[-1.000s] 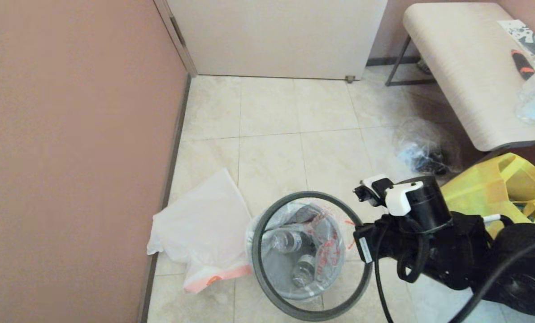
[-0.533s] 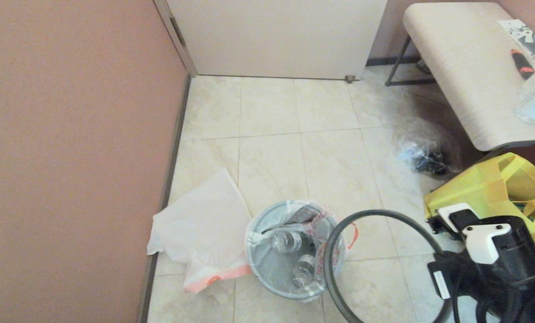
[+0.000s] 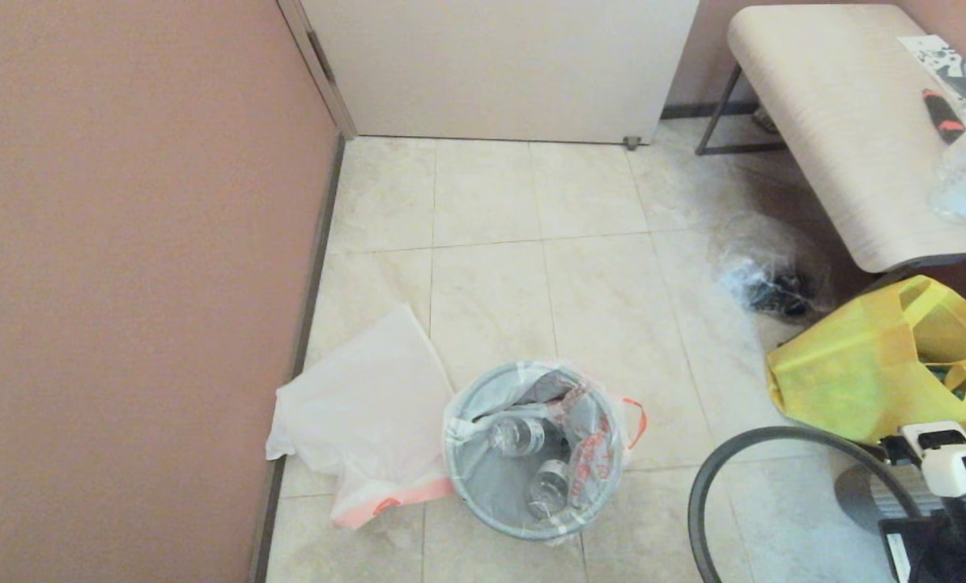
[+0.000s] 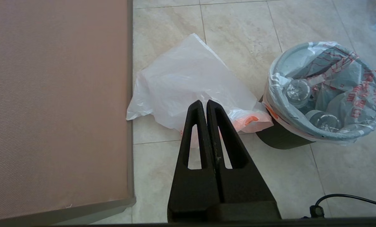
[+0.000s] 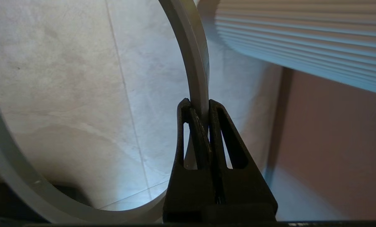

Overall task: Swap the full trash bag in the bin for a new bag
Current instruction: Place the trash can ring on the floor

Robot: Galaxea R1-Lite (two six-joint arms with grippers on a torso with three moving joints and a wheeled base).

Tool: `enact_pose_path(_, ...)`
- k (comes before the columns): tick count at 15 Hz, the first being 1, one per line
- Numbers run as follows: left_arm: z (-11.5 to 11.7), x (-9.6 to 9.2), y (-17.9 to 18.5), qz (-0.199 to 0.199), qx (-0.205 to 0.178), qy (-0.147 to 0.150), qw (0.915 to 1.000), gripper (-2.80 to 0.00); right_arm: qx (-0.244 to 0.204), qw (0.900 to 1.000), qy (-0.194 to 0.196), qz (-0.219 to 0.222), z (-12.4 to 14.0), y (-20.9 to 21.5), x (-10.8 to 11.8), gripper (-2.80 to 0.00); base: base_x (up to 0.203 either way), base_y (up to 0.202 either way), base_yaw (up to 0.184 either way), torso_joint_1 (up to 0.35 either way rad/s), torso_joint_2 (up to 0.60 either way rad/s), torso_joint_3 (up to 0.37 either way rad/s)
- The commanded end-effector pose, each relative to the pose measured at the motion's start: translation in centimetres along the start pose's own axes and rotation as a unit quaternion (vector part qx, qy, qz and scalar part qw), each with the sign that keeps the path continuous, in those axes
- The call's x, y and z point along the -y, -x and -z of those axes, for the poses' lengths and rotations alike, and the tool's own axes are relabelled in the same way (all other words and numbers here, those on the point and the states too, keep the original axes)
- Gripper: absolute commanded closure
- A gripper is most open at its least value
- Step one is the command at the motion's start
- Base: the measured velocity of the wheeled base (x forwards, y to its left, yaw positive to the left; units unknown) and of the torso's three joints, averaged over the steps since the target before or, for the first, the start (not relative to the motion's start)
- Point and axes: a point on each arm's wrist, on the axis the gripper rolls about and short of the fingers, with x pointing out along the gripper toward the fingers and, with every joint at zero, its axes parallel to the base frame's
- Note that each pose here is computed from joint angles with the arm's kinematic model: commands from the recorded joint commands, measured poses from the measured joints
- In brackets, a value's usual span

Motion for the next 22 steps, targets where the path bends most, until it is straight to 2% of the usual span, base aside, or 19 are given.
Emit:
enact_pose_path(1, 0.2, 0.0, -0.1, 0.000, -0.004, 0.000, 1.0000, 0.00, -0.048, 0.999, 0.016, 0.001, 0.4, -3.6, -1.4, 0.00, 0.000, 0.000, 0.000, 0.000, 0.00, 0.000)
enact_pose_path(3, 0.2, 0.0, -0.1, 0.000, -0.004, 0.000, 1.0000, 0.00, -0.071, 0.997, 0.031, -0.010, 0.7, -7.5, -2.8, 0.00, 0.000, 0.000, 0.000, 0.000, 0.00, 0.000)
enact_pose_path(7, 0.2, 0.0, -0.1, 0.000, -0.004, 0.000, 1.0000, 0.00, -0.075, 0.994, 0.080, -0.016, 2.0, -16.9, -5.9, 0.00, 0.000, 0.000, 0.000, 0.000, 0.00, 0.000)
enact_pose_path(10, 0.2, 0.0, -0.1, 0.000, -0.004, 0.000, 1.0000, 0.00, -0.025, 0.996, 0.088, -0.011, -0.4, -23.3, -6.9, 0.00, 0.000, 0.000, 0.000, 0.000, 0.00, 0.000)
enact_pose_path(11, 0.2, 0.0, -0.1, 0.000, -0.004, 0.000, 1.0000, 0.00, -0.027, 0.995, 0.094, -0.016, -1.6, -24.2, -6.8, 0.00, 0.000, 0.000, 0.000, 0.000, 0.00, 0.000)
enact_pose_path(12, 0.2, 0.0, -0.1, 0.000, -0.004, 0.000, 1.0000, 0.00, -0.047, 0.993, 0.109, -0.025, -2.0, -24.7, -6.7, 0.00, 0.000, 0.000, 0.000, 0.000, 0.00, 0.000)
enact_pose_path(13, 0.2, 0.0, -0.1, 0.000, -0.004, 0.000, 1.0000, 0.00, -0.059, 0.990, 0.121, -0.032, -2.5, -24.8, -6.6, -2.80, 0.000, 0.000, 0.000, 0.000, 0.00, 0.000)
enact_pose_path(17, 0.2, 0.0, -0.1, 0.000, -0.004, 0.000, 1.0000, 0.00, -0.059, 0.990, 0.127, -0.037, -2.8, -22.4, -6.1, -2.80, 0.000, 0.000, 0.000, 0.000, 0.00, 0.000)
enact_pose_path(19, 0.2, 0.0, -0.1, 0.000, -0.003, 0.000, 1.0000, 0.00, -0.058, 0.990, 0.124, -0.039, -2.6, -19.8, -5.1, -2.80, 0.000, 0.000, 0.000, 0.000, 0.00, 0.000)
enact_pose_path(22, 0.2, 0.0, -0.1, 0.000, -0.004, 0.000, 1.0000, 0.00, -0.031, 0.992, 0.105, -0.055, -3.0, -14.5, -4.7, -2.80, 0.000, 0.000, 0.000, 0.000, 0.00, 0.000)
